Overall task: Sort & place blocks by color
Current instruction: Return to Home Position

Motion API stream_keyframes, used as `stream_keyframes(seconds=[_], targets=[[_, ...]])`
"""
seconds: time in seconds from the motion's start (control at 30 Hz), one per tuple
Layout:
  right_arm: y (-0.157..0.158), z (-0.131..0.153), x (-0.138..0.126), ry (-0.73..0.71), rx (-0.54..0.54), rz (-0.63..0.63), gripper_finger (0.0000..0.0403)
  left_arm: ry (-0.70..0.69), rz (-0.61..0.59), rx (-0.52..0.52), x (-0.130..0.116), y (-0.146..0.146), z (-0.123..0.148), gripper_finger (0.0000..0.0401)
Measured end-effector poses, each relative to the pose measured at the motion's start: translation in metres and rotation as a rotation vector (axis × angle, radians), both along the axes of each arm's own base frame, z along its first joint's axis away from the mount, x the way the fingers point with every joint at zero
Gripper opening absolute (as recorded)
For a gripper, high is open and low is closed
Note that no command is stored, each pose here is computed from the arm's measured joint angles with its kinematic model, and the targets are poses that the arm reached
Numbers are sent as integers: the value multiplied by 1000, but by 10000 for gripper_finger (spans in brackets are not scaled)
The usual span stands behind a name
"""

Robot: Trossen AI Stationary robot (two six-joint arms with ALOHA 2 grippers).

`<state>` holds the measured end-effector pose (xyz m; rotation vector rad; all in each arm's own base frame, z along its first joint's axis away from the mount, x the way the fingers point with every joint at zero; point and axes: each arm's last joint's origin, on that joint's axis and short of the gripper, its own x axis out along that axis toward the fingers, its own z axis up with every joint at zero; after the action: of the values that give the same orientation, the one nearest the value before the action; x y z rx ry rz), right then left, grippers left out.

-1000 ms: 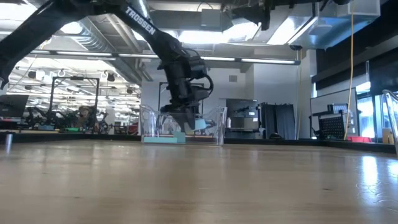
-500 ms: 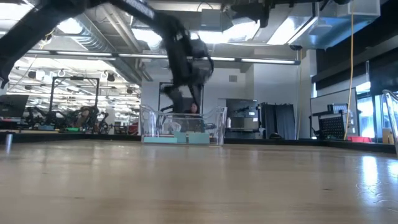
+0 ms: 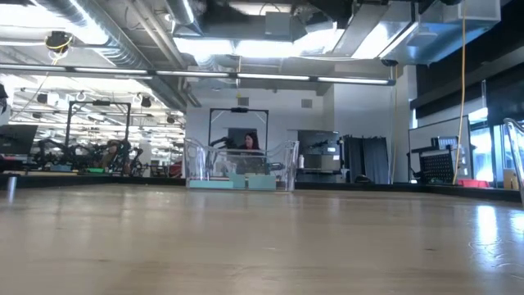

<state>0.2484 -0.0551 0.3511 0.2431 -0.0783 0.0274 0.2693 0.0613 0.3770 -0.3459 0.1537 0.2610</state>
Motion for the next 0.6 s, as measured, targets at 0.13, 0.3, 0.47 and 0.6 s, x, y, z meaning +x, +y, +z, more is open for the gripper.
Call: stream_keyframes(seconds=[0.13, 0.3, 0.47, 0.6], targets=[[0, 1, 0, -8, -9, -1, 380, -184, -45, 33, -43, -21, 2, 326], [0, 1, 0, -7, -6, -2, 380, -290, -34, 55, -85, -28, -2, 326], [0, 0, 0, -3, 16, 1, 380, -349, -66, 57, -113, -35, -9, 326], [0, 0, 0, 0, 58, 4, 380, -385, -87, 40, -121, -39, -14, 326]])
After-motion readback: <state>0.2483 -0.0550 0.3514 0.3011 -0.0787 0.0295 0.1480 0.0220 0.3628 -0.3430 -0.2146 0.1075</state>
